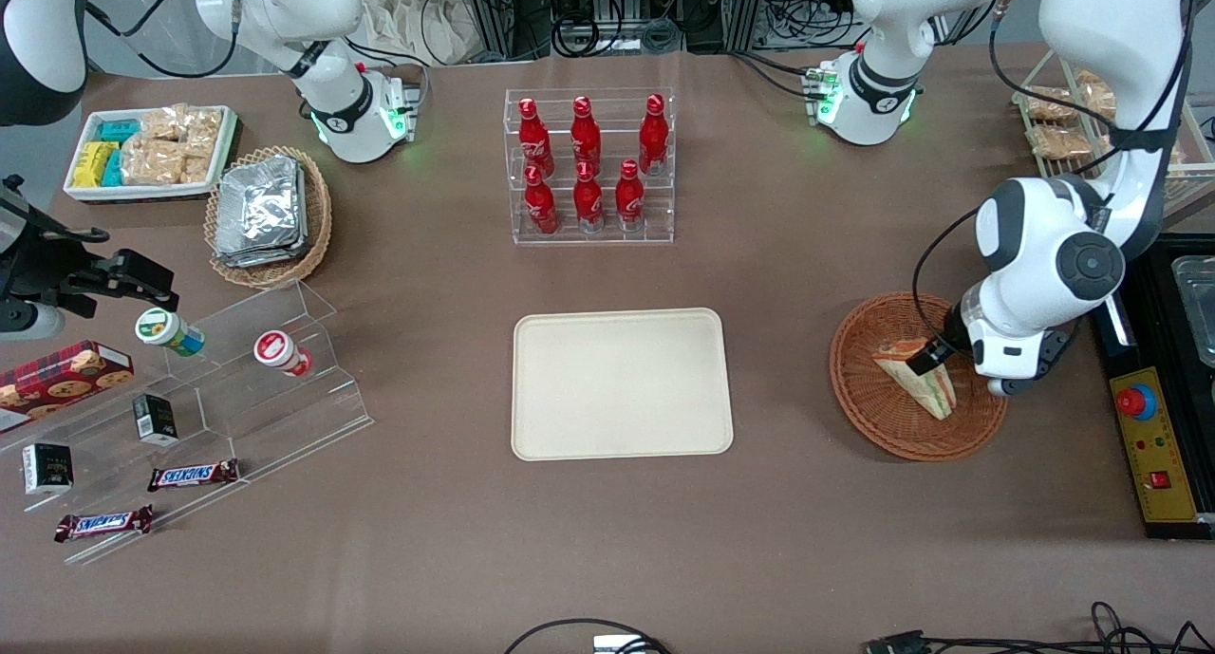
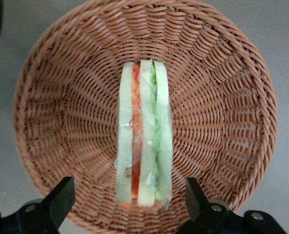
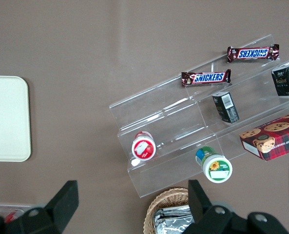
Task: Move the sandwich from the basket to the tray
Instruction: 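Close the left gripper on the sandwich's wrapped edge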
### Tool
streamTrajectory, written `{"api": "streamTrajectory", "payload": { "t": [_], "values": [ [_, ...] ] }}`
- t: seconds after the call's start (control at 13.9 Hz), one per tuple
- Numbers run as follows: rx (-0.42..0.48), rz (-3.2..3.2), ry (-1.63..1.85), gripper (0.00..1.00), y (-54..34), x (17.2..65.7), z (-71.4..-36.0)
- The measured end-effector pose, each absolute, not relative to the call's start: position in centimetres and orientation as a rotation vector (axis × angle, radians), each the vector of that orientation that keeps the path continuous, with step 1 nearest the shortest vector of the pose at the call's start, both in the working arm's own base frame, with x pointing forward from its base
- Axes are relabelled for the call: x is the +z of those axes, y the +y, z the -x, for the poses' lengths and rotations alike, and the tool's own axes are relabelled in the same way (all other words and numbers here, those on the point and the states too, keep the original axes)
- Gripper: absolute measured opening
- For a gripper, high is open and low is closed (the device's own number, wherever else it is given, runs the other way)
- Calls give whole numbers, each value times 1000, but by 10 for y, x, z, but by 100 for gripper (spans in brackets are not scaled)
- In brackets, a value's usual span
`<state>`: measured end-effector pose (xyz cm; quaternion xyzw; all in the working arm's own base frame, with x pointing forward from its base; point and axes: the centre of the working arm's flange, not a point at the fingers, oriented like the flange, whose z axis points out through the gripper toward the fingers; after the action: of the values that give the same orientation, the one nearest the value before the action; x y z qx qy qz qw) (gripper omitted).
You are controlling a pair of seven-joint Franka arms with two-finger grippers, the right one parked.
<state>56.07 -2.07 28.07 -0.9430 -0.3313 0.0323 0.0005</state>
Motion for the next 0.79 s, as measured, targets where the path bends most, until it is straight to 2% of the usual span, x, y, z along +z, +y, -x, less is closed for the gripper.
{"api": "streamTrajectory", "payload": {
  "t": [0.29, 0.36, 0.58, 0.72, 0.79],
  "values": [
    [89, 2965, -1098, 100, -22, 251, -565],
    [86, 2967, -1102, 91, -22, 245, -566],
    [71, 2974, -1105, 56, -22, 242, -569],
    [49, 2979, -1106, 39, -22, 248, -574],
    [37, 2982, -1107, 36, -22, 252, -577]
  ]
}}
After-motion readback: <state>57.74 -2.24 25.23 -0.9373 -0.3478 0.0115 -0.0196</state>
